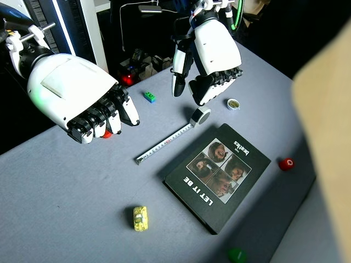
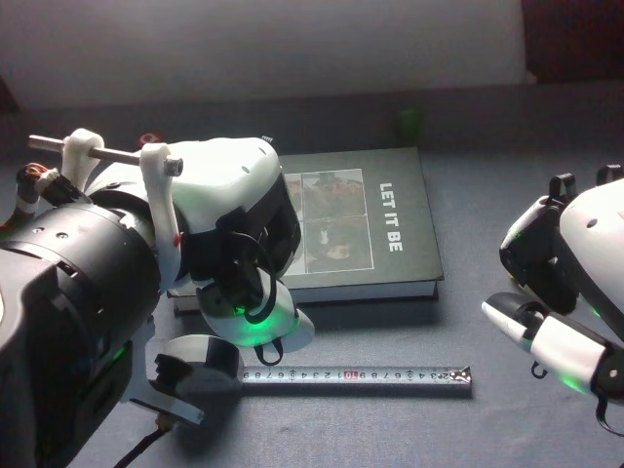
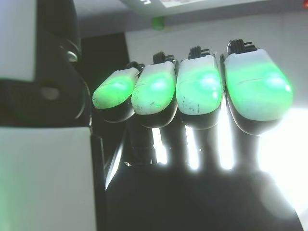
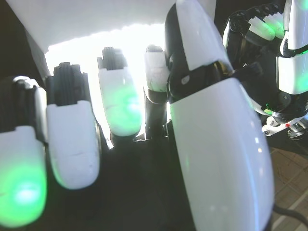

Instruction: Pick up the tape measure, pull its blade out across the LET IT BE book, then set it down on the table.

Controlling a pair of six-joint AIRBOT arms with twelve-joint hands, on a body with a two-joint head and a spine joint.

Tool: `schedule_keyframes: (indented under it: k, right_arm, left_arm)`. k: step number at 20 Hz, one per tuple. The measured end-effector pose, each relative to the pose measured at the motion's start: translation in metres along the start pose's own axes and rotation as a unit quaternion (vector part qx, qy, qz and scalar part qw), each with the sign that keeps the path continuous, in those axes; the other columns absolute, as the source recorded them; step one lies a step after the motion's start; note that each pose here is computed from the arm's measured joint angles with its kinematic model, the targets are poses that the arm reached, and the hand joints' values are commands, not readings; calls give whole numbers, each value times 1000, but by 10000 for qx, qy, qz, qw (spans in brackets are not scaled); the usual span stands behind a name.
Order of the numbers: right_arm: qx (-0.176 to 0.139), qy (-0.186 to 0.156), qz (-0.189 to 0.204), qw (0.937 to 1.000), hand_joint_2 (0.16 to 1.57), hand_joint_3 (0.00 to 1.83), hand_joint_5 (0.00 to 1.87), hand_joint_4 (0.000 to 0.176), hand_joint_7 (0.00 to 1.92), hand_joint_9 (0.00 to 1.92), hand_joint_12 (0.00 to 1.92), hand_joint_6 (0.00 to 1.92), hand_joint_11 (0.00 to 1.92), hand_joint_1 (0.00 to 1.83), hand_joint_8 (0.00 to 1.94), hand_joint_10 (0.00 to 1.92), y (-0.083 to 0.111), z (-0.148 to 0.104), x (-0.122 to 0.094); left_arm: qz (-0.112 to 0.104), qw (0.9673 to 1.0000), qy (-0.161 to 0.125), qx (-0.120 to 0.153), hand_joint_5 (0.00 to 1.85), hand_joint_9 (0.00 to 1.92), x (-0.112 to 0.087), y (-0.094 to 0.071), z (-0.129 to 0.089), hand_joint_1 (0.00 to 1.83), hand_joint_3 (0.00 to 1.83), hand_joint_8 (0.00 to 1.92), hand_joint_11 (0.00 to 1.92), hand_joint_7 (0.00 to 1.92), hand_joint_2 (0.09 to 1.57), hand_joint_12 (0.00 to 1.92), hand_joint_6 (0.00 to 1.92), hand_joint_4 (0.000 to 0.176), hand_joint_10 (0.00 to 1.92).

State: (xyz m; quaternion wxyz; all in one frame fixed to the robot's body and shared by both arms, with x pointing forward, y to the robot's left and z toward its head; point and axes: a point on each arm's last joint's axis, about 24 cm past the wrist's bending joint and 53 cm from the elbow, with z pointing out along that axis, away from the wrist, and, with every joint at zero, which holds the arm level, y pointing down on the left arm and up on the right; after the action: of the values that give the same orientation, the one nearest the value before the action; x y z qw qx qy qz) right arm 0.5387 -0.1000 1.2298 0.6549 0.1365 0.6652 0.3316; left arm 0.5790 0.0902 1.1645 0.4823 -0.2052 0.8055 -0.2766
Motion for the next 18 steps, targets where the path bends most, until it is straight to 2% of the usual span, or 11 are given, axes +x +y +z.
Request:
schedule_keyframes:
  k: [1,3,5,9,14,18]
  right_arm:
    - [3,-9,-13,10000,1051,118,49,28,67,16,318,26,0,76,9,20,0,0,0]
    - [43,42,17,10000,1095,26,68,0,91,44,343,6,0,70,2,6,-2,0,2]
    - [13,3,3,10000,1104,19,68,0,90,40,319,3,0,46,0,2,-1,0,0]
    - [17,12,7,10000,1109,14,71,0,90,46,304,4,0,23,1,4,-1,0,1]
    - [7,63,13,10000,1107,10,65,0,90,45,303,3,0,34,1,3,-1,0,2]
    - [-29,146,42,9999,1108,9,67,0,90,47,304,3,0,40,1,3,0,0,4]
  left_arm:
    - [10,10000,-7,-9,185,172,0,0,0,108,33,19,0,164,1139,604,22,0,25]
    - [-40,10000,19,-45,210,170,0,2,1,104,6,7,0,178,1154,576,11,0,4]
    - [18,10000,-71,-4,207,171,-5,1,2,104,5,7,0,181,1154,574,8,0,4]
    - [-51,10000,-15,-70,188,168,-3,4,2,78,6,0,0,165,1164,562,0,0,1]
    - [-62,9999,-123,-32,188,174,-12,2,5,73,3,3,0,176,1168,568,0,0,2]
    - [-57,10000,14,-13,226,201,-5,3,6,303,0,5,0,217,1090,624,4,0,4]
